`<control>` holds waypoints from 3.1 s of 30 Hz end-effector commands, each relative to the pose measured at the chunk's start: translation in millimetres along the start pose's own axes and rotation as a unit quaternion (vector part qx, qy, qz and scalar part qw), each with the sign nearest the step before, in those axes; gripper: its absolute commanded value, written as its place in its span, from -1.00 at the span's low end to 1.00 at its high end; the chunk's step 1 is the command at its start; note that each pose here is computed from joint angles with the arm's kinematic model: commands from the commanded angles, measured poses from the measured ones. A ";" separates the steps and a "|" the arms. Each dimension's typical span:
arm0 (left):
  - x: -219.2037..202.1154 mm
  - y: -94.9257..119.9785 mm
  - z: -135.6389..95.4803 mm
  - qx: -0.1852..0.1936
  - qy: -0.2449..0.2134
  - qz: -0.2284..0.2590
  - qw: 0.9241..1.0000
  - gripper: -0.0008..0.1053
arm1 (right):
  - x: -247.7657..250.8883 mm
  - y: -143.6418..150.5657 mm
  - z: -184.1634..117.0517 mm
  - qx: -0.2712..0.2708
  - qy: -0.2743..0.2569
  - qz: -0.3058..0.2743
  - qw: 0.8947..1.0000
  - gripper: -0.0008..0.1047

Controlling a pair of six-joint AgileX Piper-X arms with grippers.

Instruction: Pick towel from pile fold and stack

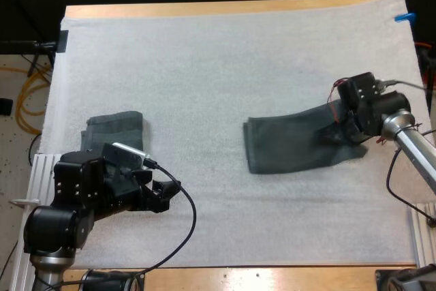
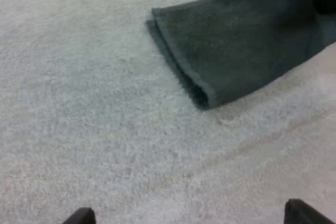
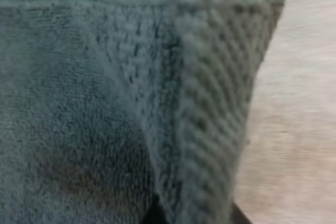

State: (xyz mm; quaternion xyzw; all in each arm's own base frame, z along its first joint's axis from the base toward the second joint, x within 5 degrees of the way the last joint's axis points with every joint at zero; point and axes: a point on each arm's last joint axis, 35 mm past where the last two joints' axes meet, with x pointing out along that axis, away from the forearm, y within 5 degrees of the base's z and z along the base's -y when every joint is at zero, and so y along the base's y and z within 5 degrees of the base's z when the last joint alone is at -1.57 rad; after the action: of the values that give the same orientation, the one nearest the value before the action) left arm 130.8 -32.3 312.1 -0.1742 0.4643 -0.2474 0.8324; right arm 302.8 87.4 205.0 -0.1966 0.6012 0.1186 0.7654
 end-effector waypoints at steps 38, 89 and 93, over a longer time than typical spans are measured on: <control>-0.9 -1.8 0.2 -0.003 0.003 -0.015 1.000 0.29 | 13.7 83.1 48.1 0.039 -0.062 0.367 0.927 0.36; 9.4 5.4 -3.5 -0.002 0.001 -0.014 1.000 0.29 | -184.7 83.5 -72.7 -0.068 -0.210 0.175 0.960 0.36; 9.4 5.4 -3.5 -0.002 0.001 -0.014 1.000 0.29 | -220.7 80.5 -109.2 -0.073 -0.273 0.179 0.942 0.36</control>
State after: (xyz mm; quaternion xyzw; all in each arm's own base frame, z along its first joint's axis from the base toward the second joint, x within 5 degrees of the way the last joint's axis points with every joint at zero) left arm 132.8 -33.2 299.7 -0.1794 0.4684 -0.2553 0.8266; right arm 122.3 125.3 382.4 -0.0987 0.3837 0.3518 0.8481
